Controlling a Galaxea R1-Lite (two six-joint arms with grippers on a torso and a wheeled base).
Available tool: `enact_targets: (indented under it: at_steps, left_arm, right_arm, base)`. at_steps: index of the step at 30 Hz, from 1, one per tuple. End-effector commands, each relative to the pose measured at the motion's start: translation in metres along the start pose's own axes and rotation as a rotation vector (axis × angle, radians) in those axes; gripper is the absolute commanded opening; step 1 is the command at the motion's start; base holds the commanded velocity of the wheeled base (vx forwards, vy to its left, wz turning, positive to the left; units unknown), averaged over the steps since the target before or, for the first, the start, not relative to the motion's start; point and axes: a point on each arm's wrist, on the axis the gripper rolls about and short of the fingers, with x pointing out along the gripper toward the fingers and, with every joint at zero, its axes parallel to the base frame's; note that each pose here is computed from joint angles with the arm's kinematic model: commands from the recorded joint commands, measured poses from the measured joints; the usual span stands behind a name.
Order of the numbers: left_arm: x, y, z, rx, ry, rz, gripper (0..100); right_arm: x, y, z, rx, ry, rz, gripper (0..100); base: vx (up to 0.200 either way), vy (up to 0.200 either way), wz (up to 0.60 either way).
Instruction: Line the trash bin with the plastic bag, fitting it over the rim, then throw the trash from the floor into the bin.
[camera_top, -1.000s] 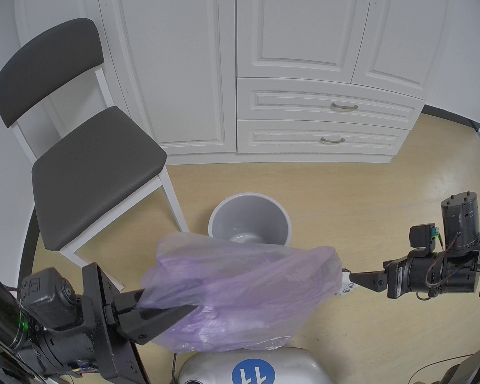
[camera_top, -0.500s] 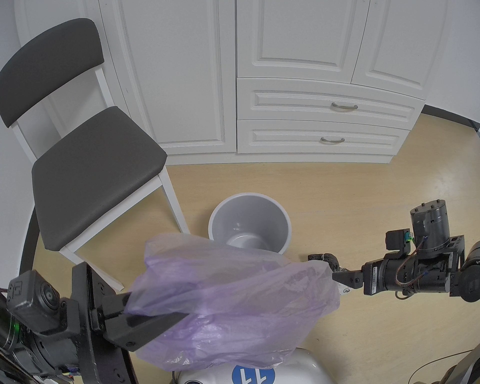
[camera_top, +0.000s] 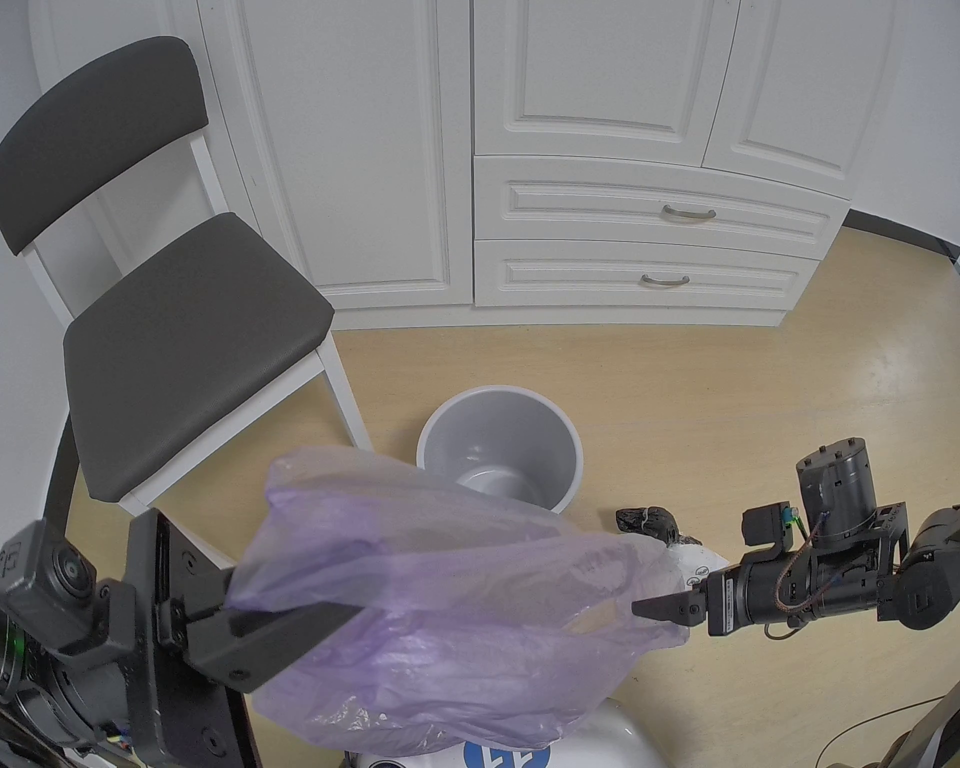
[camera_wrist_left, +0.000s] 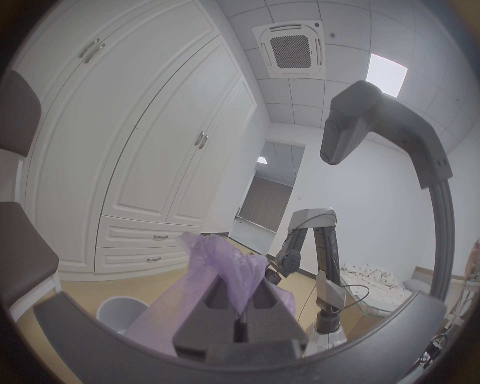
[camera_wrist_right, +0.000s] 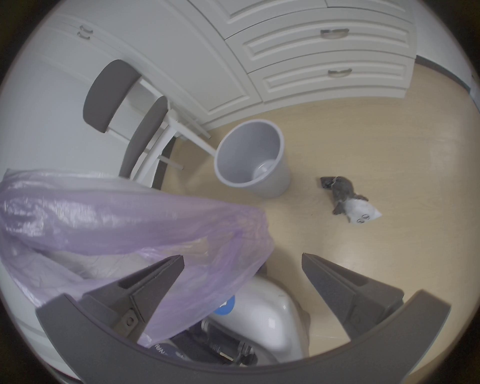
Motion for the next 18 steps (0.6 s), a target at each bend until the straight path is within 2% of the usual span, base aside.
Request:
enact_targets:
  at_steps: [1,5,11,18]
  left_arm:
    - [0.001,0.001,0.004,-0.020,-0.031,0.001,0]
    - [0.001,0.001,0.006,-0.018,-0.054,0.001,0]
    - [0.001,0.000,0.010,-0.014,-0.085,-0.004,0]
    - [-0.001,-0.003,0.014,-0.070,-0.125,-0.026,0]
  right_arm:
    - [-0.013,0.006,-0.009,-0.021,0.040,0.074,100]
    - [-0.017,0.008,-0.011,-0.037,0.072,0.103,100]
    - [-0.008,0.005,-0.012,-0.034,0.094,0.099,100]
    - [-0.006,0.004,-0.012,-0.035,0.063,0.102,100]
  base:
    - [0.000,0.000,0.00]
    - [0.000,0.000,0.00]
    - [0.000,0.000,0.00]
    - [0.000,0.000,0.00]
